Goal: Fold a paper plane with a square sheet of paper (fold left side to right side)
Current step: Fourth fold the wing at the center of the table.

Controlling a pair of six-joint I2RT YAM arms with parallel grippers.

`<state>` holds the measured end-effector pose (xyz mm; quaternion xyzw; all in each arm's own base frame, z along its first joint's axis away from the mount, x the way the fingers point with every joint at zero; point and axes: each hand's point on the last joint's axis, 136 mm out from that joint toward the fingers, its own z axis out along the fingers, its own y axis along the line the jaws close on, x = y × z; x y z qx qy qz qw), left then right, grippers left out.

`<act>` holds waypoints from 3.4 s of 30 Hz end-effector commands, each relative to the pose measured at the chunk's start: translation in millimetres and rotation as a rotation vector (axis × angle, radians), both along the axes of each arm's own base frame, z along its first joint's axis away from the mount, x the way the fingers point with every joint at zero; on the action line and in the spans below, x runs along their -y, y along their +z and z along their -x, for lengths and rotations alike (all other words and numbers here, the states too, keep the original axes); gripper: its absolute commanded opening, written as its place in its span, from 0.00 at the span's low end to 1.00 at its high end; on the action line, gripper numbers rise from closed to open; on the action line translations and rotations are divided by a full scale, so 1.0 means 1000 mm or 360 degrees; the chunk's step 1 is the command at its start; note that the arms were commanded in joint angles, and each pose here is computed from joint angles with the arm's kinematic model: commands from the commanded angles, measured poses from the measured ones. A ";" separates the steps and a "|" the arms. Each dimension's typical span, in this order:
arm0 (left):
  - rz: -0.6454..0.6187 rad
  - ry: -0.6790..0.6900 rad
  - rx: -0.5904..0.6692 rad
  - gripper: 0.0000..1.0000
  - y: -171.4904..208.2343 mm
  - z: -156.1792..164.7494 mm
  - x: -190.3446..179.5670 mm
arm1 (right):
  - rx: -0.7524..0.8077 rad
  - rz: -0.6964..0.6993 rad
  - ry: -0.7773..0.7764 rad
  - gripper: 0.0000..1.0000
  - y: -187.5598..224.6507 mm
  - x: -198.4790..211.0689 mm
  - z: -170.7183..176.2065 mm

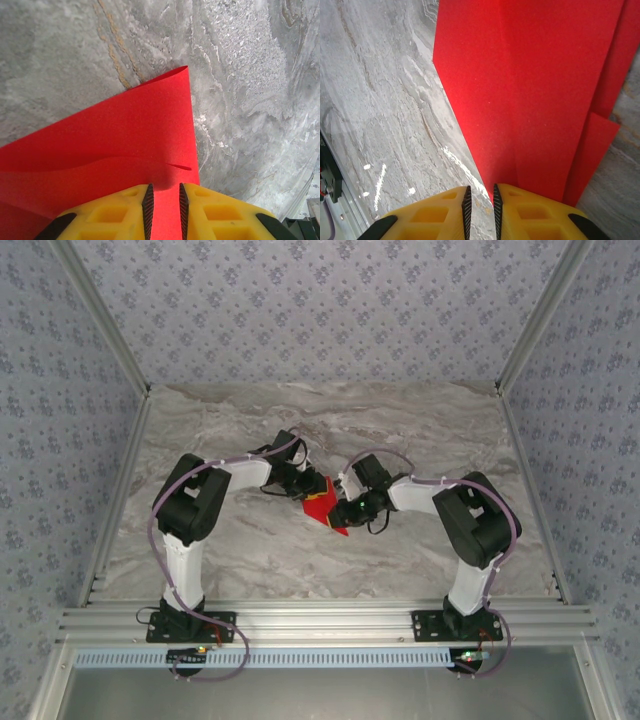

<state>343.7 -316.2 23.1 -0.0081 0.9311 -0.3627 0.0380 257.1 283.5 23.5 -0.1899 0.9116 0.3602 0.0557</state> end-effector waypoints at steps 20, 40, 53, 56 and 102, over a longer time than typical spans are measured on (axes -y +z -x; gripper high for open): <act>-0.0197 0.0045 -0.0153 0.22 -0.037 0.021 -0.027 | -0.0308 0.0182 -0.0026 0.11 -0.033 0.041 0.069; -0.0182 0.0041 -0.0145 0.21 -0.034 0.021 -0.027 | -0.0283 0.0153 -0.0058 0.10 -0.001 0.054 0.074; -0.0169 0.0029 -0.0130 0.21 -0.030 0.021 -0.021 | -0.0140 -0.0062 -0.0210 0.00 0.034 0.020 0.008; -0.0166 0.0026 -0.0129 0.21 -0.028 0.020 -0.020 | -0.0171 -0.0016 -0.0244 0.00 0.021 0.018 0.001; 0.0164 -0.0291 0.0047 0.09 -0.002 0.069 0.034 | -0.0379 0.0637 -0.0271 0.00 -0.061 0.079 0.041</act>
